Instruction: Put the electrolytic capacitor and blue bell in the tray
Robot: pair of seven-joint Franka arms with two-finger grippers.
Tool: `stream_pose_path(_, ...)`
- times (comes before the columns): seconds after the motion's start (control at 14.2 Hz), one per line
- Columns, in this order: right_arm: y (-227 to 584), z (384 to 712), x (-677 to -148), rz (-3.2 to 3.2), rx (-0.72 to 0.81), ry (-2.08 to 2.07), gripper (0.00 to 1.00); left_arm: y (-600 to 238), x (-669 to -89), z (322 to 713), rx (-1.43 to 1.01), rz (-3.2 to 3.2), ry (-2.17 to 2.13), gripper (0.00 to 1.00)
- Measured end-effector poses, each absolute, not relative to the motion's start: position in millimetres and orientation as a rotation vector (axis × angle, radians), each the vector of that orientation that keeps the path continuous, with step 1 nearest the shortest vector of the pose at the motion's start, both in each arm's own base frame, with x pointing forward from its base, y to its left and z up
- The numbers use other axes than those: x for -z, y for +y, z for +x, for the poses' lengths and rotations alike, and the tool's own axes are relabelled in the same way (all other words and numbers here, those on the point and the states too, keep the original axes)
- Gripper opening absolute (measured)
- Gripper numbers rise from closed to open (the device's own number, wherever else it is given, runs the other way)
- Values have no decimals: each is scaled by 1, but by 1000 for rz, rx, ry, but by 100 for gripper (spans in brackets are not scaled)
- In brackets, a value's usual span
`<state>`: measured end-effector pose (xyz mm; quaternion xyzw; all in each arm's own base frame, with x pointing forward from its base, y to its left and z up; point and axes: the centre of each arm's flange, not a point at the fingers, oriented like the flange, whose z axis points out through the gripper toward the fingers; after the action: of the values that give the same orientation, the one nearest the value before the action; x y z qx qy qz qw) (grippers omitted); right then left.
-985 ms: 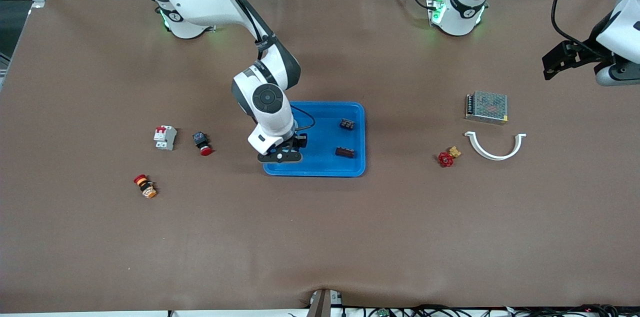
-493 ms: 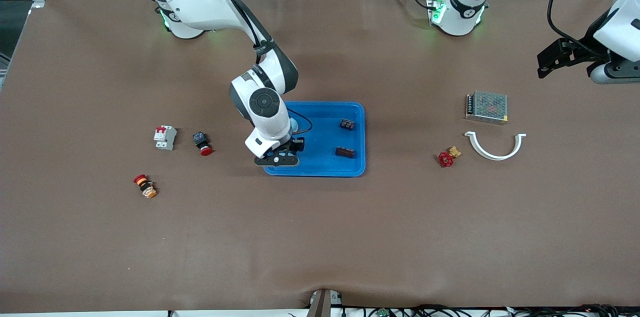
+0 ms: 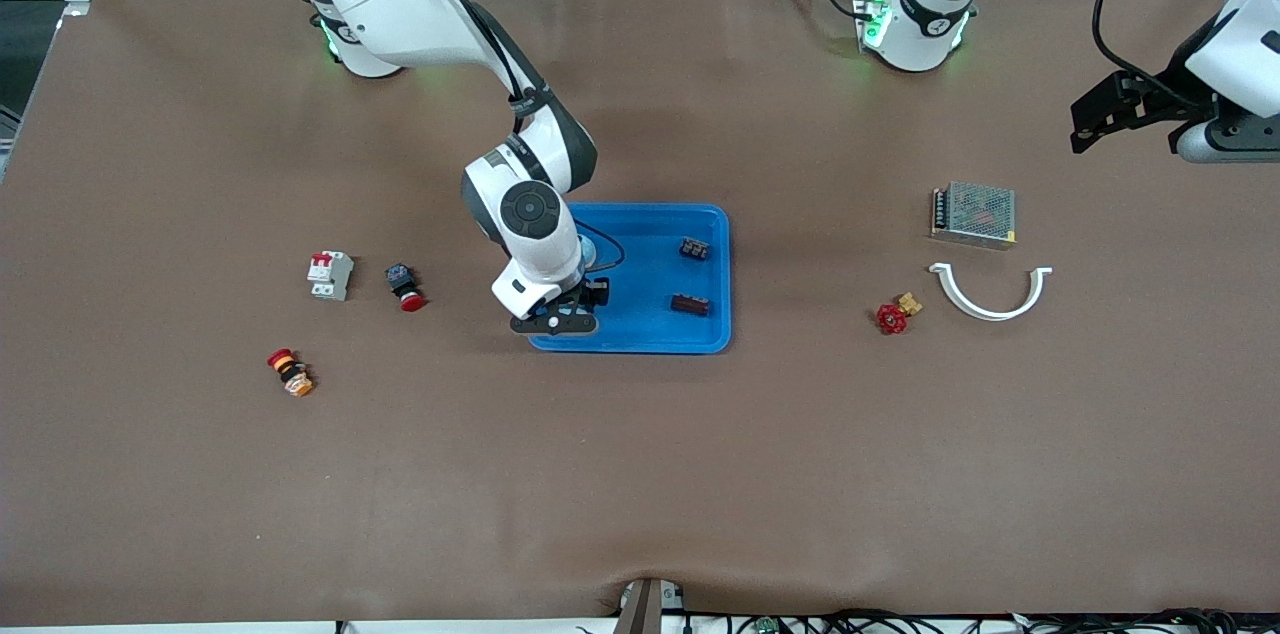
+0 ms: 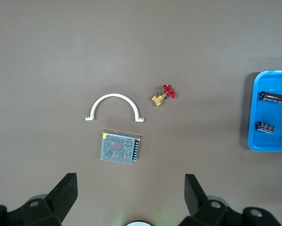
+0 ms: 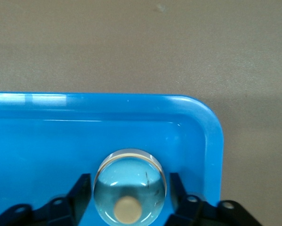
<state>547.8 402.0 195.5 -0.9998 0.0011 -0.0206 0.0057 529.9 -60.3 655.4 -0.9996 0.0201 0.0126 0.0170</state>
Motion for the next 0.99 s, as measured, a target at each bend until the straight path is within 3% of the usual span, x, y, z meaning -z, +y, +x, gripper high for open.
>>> stream_pose_path(0.14, 400, 550, -196, -3129, 67, 10, 99, -61, -657, 529, -35, -3107, 64, 100)
stream_pose_path(0.49, 401, 554, -214, -3137, 43, 15, 100, -62, -659, 523, -32, -3105, 68, 100)
stream_pose_path(0.99, 393, 540, -340, -3166, -64, 14, 100, -60, -656, 523, -41, -3104, 62, 100)
